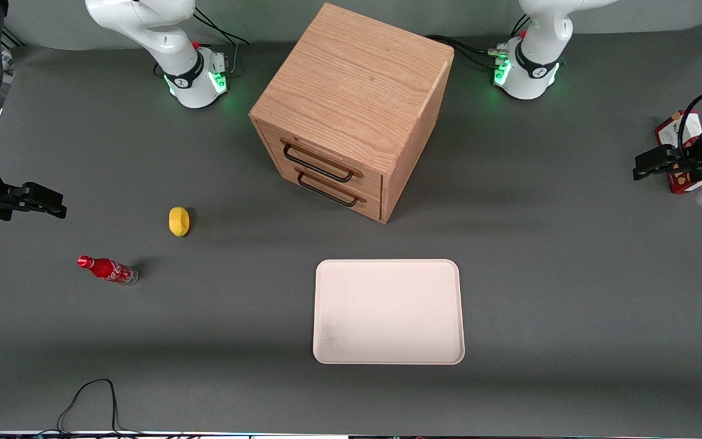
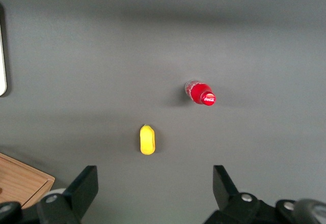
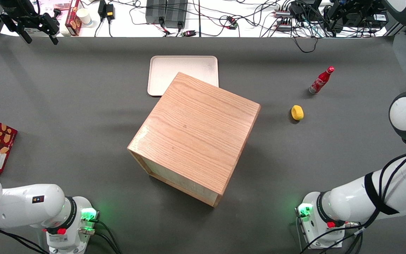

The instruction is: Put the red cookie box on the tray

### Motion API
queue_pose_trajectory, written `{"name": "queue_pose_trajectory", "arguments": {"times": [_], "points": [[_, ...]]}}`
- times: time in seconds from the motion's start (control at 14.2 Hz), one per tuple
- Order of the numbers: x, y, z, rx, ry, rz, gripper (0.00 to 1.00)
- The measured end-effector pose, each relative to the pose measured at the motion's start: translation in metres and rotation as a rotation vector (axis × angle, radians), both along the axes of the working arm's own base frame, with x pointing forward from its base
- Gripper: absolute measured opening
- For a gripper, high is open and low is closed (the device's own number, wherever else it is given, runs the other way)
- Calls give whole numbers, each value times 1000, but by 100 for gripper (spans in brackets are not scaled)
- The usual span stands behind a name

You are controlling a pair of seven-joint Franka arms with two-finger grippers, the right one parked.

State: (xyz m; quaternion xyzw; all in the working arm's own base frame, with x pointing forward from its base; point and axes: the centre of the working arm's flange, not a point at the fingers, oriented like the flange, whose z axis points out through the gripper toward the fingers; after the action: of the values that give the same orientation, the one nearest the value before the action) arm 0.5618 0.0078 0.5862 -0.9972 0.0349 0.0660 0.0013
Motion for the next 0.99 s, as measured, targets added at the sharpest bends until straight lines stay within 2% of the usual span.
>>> {"name": "queue_pose_trajectory", "arguments": {"times": [0.28,0.42,0.49,0.64,0.71,0.99], "points": [[1,-2,-1,-1,-5,-3,100],[-1,3,-8,2,15,5,100],[-3,11,-12,12,25,18,100],[-18,51,-21,63,56,50,100],[-29,78,-26,67,71,30,100],[-82,205,-57,-1,99,-31,100]]}}
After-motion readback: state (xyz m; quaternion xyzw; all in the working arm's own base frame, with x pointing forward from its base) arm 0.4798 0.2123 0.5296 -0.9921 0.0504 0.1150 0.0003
